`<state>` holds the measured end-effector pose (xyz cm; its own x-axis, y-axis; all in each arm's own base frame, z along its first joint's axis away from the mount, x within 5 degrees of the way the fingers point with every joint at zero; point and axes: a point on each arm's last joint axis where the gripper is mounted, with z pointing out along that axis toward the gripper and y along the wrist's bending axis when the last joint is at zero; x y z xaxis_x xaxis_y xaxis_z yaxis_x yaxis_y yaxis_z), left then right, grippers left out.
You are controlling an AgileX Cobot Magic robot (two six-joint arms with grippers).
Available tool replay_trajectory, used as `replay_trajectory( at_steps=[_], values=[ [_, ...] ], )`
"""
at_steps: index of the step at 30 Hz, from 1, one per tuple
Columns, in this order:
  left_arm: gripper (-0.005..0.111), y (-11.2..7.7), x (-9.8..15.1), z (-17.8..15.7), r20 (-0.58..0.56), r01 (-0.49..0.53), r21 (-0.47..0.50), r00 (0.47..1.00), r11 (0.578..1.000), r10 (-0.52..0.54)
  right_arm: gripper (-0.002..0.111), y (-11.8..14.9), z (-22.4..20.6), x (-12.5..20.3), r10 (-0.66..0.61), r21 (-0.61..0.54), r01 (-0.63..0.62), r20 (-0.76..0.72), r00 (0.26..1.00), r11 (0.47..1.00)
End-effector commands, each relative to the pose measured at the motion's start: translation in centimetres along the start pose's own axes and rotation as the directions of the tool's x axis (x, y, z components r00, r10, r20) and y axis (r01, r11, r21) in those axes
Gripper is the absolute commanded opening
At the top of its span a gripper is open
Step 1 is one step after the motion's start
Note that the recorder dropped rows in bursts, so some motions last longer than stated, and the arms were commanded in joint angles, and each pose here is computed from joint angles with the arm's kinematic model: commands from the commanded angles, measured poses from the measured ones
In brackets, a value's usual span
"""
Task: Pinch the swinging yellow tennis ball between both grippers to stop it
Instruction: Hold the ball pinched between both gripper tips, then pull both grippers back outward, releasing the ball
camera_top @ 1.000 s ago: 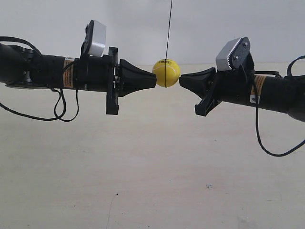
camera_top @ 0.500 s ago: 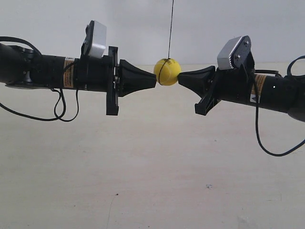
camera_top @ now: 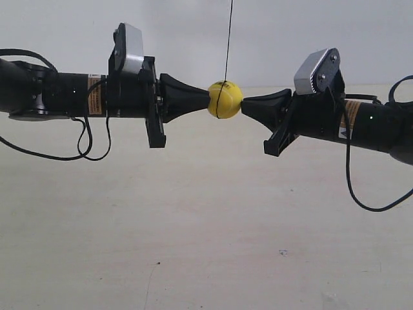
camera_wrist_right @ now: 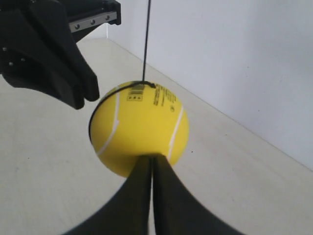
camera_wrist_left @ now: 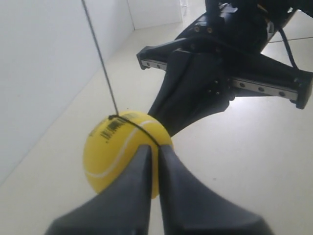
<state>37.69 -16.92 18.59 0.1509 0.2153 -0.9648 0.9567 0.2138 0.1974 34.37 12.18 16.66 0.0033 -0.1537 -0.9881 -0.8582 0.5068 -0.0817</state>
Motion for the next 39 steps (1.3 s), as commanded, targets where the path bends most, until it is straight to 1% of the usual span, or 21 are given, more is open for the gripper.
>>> replay_trajectory(
  at_steps=[1,7,31,35,37,38,39],
  values=[
    [0.005,0.4,-0.2,0.1,0.006,-0.005,-0.038,1.0,0.999,0.006,0.0,-0.1,0.0,-0.5,-0.015,0.001,0.015,0.02,1.0,1.0],
    [0.005,0.5,0.1,0.1,-0.025,-0.008,-0.057,1.0,0.998,0.006,0.0,0.0,0.0,-0.6,-0.015,-0.003,0.015,0.028,0.999,1.0],
    [0.005,0.5,0.1,0.1,-0.025,-0.008,-0.057,1.0,0.998,0.006,0.0,0.0,0.0,-0.6,-0.013,-0.005,0.013,0.033,0.999,1.0],
    [0.005,1.1,0.4,-0.5,-0.04,0.011,-0.085,0.999,0.996,-0.015,0.0,-0.2,-0.1,-0.5,-0.018,0.021,0.019,-0.011,1.0,1.0],
    [0.005,1.5,0.6,-1.1,-0.041,0.038,-0.104,0.998,0.994,-0.042,0.0,-0.4,-0.2,-0.7,-0.025,0.041,0.027,-0.031,0.999,0.999],
    [0.005,2.2,0.9,-2.1,-0.039,0.068,-0.13,0.997,0.989,-0.073,0.0,-0.4,-0.3,-1.0,-0.033,0.049,0.035,-0.036,0.999,0.998],
    [0.005,2.4,1.0,-2.5,-0.038,0.078,-0.14,0.996,0.987,-0.084,0.0,-0.4,-0.4,-1.2,-0.036,0.051,0.038,-0.039,0.999,0.998]
  ],
)
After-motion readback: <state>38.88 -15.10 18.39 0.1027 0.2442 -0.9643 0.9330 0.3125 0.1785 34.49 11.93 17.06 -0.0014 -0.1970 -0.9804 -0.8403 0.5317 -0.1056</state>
